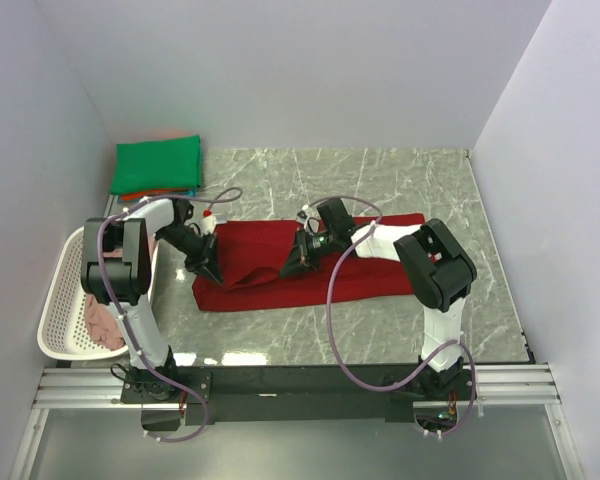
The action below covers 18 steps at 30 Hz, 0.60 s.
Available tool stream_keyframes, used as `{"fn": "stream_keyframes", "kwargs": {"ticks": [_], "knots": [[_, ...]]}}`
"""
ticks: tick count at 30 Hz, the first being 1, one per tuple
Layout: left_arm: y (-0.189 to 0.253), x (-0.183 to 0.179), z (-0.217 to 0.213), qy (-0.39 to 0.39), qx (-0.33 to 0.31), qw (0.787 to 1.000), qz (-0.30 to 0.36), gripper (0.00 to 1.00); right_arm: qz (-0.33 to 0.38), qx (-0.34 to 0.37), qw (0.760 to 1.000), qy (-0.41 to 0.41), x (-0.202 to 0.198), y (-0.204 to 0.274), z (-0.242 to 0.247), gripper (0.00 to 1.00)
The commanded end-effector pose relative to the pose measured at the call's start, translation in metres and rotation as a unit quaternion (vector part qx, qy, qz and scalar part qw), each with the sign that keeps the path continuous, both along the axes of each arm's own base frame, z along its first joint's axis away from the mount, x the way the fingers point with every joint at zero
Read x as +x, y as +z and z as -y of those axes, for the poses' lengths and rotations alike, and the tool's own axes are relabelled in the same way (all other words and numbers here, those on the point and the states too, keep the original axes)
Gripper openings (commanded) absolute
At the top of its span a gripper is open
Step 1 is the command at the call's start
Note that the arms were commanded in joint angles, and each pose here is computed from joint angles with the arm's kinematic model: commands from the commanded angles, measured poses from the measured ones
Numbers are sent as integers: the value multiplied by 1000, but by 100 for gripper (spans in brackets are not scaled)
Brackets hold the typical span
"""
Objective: Fold and stack the t-shirts
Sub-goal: Fold the tshirt
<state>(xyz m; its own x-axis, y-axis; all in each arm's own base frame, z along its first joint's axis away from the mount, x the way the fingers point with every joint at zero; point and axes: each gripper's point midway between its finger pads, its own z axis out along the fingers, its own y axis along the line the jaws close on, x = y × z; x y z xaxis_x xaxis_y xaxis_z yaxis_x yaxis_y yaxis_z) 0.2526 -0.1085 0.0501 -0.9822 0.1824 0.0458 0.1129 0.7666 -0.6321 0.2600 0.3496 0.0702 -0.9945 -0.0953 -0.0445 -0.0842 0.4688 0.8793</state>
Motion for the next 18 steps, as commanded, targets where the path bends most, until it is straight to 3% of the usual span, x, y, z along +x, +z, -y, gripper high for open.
{"fn": "stream_keyframes", "kwargs": {"ticks": [1,7,18], "knots": [[22,22,-10,41,-20,998,37,1,43,16,999,0,24,20,-3,0],[33,42,-8,61,-51,995,63,1,61,12,998,-8,49,24,-3,0],[42,80,-11,101,-50,988,107,1,69,2,997,-15,71,14,-2,0]]}}
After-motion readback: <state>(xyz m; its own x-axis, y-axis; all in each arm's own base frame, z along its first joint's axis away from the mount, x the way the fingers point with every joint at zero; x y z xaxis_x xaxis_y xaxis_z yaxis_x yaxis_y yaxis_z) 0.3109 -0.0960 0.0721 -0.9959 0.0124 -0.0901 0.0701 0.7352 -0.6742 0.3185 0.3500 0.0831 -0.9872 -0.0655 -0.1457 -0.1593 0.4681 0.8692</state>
